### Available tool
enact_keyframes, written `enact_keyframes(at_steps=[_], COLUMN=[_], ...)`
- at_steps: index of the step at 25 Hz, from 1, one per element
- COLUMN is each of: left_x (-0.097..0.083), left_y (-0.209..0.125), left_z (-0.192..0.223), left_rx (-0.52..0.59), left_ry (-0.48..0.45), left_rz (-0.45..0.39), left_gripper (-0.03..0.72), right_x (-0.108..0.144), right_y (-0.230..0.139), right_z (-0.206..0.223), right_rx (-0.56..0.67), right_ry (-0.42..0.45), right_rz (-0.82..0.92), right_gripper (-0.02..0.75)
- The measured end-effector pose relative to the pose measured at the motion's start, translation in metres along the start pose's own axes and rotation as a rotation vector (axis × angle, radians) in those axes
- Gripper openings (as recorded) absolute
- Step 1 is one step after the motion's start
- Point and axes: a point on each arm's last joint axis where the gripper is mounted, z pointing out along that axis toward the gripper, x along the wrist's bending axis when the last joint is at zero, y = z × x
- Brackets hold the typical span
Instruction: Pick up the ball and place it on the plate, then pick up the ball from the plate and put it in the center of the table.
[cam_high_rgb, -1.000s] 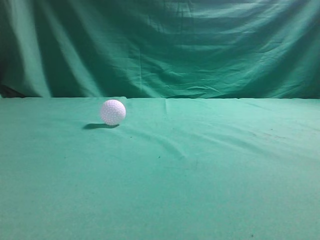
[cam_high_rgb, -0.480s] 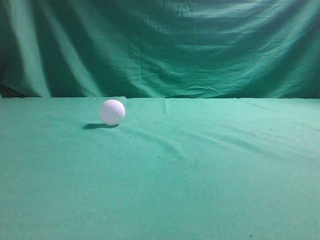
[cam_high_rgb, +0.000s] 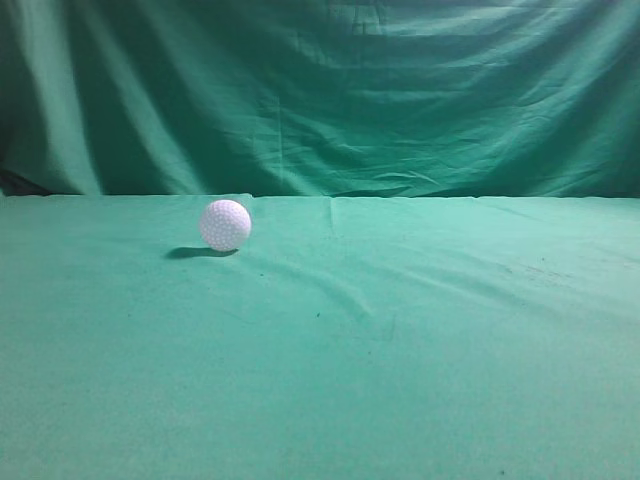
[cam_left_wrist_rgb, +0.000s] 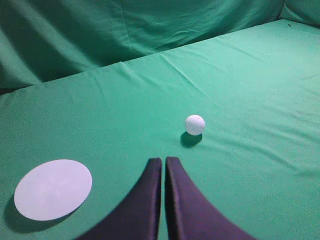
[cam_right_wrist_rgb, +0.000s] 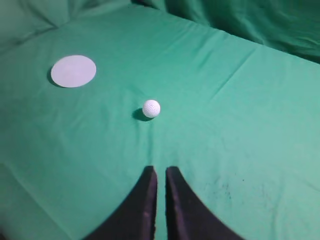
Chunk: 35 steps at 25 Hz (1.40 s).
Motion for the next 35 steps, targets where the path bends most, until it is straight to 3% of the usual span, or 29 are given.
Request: enact_keyframes(at_steps=[11,18,23,35], left_x=[0.002,0.002,0.001,0.001], left_y=[-0.032,-0.042,-0.060,-0.061], left_z=[0.022,0.027,0.035,0.035], left_rx=[0.047,0.062,0.106,0.106], left_ry=[0.017,0.021,0.022,0.023], left_rz=[-0.050,-0.090,-0.100,-0.100], left_gripper=[0.000,0.000,0.000,0.000], right_x=[0.004,0.005,0.004,0.004], right_y=[-0.082,-0.111,-0.116,-0.111], right_z=[-0.003,0.024,0.032,0.032], right_rx=[-0.238,-0.206,-0.242,-0.301], right_ry=[0.045,0.048,0.046,0.049], right_rz=[0.055,0.094,0.114,0.125], right_gripper=[0.054,0.054,0.054,0.054])
